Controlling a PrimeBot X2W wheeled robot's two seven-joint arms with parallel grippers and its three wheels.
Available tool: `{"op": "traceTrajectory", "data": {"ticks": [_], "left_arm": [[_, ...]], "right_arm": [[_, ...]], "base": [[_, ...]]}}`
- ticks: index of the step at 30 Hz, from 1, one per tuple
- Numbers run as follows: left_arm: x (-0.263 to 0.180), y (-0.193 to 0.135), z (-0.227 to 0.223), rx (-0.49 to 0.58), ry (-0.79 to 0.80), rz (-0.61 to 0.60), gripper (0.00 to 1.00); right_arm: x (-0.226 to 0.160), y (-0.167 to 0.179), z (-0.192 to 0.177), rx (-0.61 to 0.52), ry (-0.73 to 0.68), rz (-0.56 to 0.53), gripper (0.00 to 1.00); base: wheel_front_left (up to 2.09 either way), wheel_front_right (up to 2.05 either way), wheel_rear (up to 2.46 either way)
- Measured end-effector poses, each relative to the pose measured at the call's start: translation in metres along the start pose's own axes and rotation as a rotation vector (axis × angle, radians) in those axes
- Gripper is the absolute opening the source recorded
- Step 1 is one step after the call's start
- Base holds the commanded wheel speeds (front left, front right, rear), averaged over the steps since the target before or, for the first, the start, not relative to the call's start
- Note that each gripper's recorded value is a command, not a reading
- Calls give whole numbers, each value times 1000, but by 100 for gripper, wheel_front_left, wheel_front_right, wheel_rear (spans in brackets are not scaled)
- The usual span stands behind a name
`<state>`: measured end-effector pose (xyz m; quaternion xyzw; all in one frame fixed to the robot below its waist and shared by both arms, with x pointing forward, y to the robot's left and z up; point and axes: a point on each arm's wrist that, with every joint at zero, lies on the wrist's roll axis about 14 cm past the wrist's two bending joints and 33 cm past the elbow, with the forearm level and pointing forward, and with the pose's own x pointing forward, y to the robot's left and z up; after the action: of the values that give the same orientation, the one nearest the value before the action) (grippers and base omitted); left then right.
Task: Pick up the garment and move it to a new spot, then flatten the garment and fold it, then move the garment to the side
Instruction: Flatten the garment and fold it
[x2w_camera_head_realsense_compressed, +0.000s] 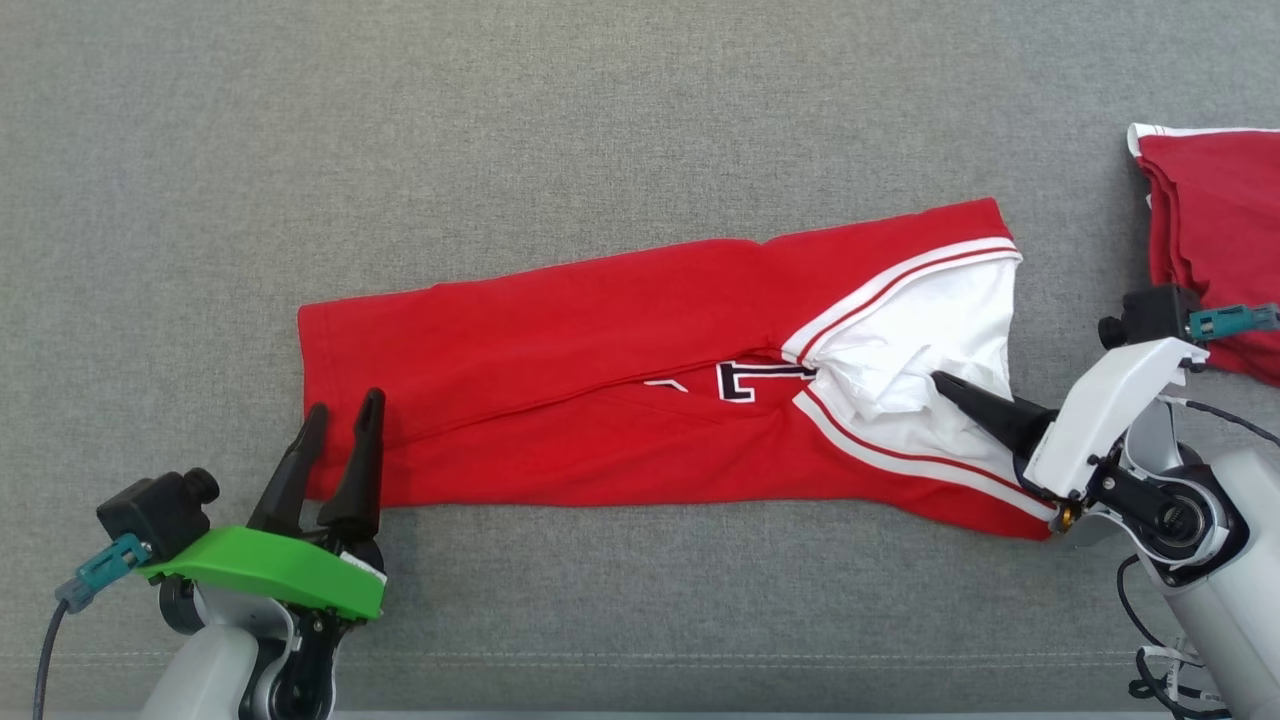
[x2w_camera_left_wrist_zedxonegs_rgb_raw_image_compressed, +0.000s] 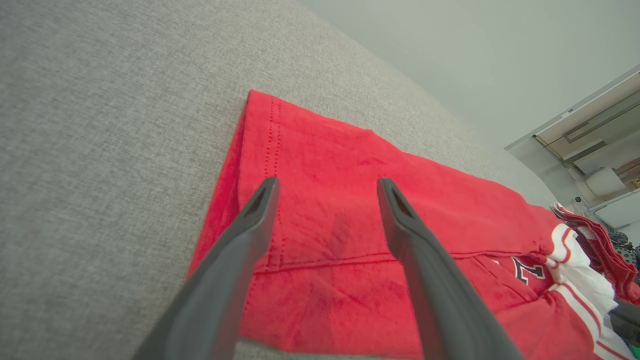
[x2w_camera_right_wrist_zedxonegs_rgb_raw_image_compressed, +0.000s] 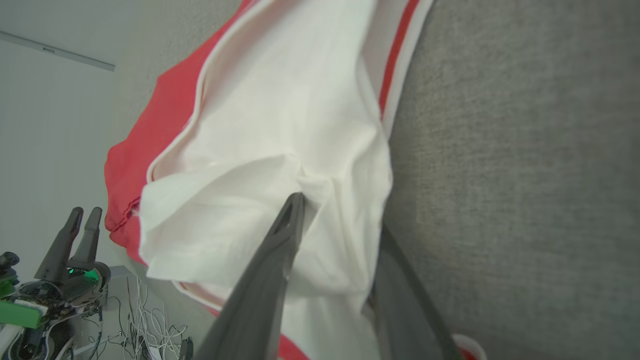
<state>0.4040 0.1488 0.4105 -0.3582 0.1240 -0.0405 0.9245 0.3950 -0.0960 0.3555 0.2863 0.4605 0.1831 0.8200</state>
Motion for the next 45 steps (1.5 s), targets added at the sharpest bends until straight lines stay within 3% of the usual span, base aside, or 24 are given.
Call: {"op": "traceTrajectory", "data": {"ticks": [1,2,16,34,45], "left_arm": [[0,0,0,0,-1,0,100],[0,0,1,0,-2,0,100],[-2,-4,10,-3,-34,-6,100],[2,-13,13,-20,-52,-25,100],[-1,-15,10,-41,-58,-20,100]], "right_arm": [[1,1,-1,-2,5,3,19],[2,3,-2,-3,9,7,0],[-1,14,4,-12,-23,33,0],[-37,-23,51,-62,-119,-74,0],[-25,43,60,-257,-86,96,0]], "base": [[0,0,0],[0,0,0],[0,0,0],[0,0,0],[0,0,0]]}}
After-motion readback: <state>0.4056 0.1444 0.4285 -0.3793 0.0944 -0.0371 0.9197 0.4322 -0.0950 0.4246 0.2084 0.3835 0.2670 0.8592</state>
